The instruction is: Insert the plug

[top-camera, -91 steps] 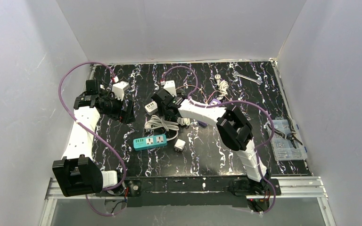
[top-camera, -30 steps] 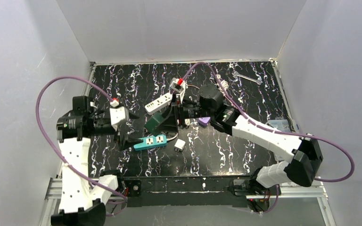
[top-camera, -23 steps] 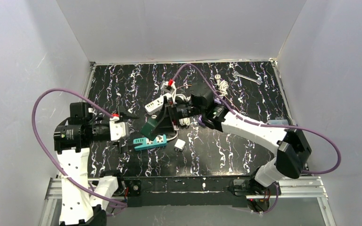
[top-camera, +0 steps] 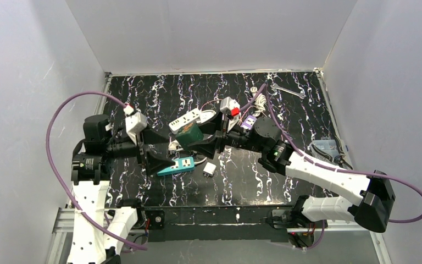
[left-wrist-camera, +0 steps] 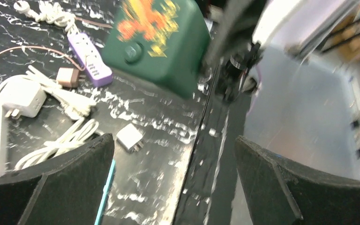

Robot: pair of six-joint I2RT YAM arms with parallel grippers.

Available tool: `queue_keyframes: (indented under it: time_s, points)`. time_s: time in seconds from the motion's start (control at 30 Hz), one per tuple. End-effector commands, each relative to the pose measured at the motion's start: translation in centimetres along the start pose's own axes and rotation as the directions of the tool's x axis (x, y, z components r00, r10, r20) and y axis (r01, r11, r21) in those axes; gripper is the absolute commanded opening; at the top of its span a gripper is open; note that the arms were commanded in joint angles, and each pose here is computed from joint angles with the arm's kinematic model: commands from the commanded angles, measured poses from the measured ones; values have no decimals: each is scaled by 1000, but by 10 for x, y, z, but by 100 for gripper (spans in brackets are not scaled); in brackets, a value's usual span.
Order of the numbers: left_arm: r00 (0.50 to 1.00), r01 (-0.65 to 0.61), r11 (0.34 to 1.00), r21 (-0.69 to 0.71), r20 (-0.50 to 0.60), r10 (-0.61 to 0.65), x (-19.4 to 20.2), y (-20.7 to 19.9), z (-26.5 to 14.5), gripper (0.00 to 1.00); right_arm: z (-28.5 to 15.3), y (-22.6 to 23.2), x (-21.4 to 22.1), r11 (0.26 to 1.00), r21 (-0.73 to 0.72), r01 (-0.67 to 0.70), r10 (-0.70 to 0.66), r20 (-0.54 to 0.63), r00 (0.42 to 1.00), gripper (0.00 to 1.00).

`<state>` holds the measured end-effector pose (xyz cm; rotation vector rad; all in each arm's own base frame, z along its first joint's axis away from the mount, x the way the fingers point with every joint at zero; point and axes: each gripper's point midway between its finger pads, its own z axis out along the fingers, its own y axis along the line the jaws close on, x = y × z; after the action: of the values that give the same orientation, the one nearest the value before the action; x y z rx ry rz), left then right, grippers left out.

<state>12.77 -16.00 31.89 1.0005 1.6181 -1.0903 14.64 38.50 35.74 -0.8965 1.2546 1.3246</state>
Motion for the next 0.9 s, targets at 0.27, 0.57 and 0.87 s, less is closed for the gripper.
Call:
queue_keyframes:
  time_s: [0.27, 0.57, 0.87]
  points:
    - [946, 239, 965, 107, 196, -256, -71, -2, 5, 95, 7, 30, -63, 1000, -21, 12, -5, 305, 952, 23]
    - [952, 235, 954, 188, 152, -265, -72, -23, 6, 82, 19, 40, -71, 994, -57, -88, 104, 423, 900, 24]
    - [958, 222, 952, 213, 135, -254, -75, -26, 5, 37, 16, 45, -65, 985, -95, -143, 171, 451, 876, 38]
